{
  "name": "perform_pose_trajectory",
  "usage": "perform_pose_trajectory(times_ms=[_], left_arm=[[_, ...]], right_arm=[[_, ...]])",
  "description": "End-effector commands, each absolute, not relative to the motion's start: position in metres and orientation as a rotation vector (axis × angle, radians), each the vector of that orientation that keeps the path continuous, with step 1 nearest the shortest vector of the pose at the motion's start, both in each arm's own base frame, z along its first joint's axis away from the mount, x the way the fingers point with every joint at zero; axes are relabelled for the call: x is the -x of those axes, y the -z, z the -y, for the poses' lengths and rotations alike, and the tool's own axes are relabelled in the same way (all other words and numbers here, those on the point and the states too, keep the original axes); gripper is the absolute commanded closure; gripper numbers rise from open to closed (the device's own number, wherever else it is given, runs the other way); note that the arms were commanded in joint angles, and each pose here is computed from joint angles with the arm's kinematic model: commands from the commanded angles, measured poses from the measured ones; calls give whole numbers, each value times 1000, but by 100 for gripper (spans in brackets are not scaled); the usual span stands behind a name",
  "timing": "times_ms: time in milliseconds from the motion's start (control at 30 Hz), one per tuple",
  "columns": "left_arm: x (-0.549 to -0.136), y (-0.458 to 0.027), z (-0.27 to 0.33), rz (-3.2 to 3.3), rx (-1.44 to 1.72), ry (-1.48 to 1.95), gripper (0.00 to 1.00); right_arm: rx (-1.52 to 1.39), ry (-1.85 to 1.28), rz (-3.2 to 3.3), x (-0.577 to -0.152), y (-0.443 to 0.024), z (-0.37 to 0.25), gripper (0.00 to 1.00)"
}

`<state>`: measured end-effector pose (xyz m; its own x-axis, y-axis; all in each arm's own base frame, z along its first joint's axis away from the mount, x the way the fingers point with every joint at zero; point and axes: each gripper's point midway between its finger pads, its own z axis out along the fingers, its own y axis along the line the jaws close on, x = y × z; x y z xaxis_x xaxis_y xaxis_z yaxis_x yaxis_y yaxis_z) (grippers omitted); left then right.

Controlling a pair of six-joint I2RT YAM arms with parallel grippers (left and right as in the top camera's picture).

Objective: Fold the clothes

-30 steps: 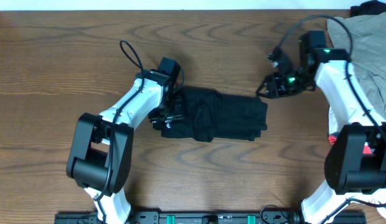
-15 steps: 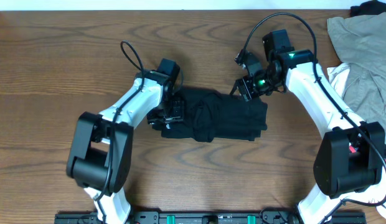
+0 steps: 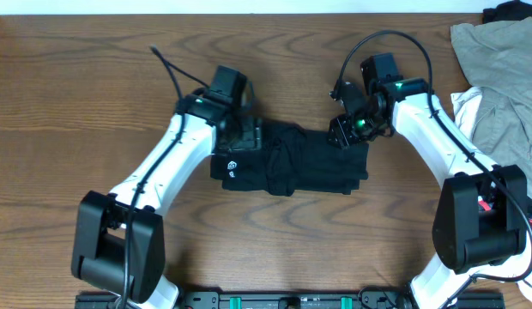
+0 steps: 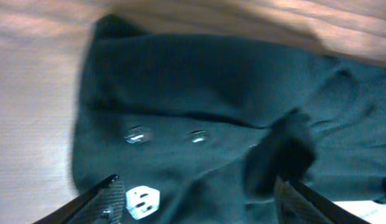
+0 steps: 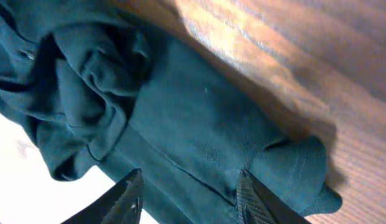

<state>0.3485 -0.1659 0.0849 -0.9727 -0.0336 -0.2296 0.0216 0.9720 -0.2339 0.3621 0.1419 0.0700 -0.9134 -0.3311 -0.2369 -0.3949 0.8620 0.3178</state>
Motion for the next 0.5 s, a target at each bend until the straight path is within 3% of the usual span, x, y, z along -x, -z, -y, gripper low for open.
perform_pose_trajectory(times_ms=[0,467], left_arm=[[-347,-84,193,-2873,-74,391,21],[-336,-42,248,-2888,-256,407,21]], right_arm=[[464,-487,-2892,-366,-66,-126,53],[241,-466,-2914,-377,-66,-89,51]])
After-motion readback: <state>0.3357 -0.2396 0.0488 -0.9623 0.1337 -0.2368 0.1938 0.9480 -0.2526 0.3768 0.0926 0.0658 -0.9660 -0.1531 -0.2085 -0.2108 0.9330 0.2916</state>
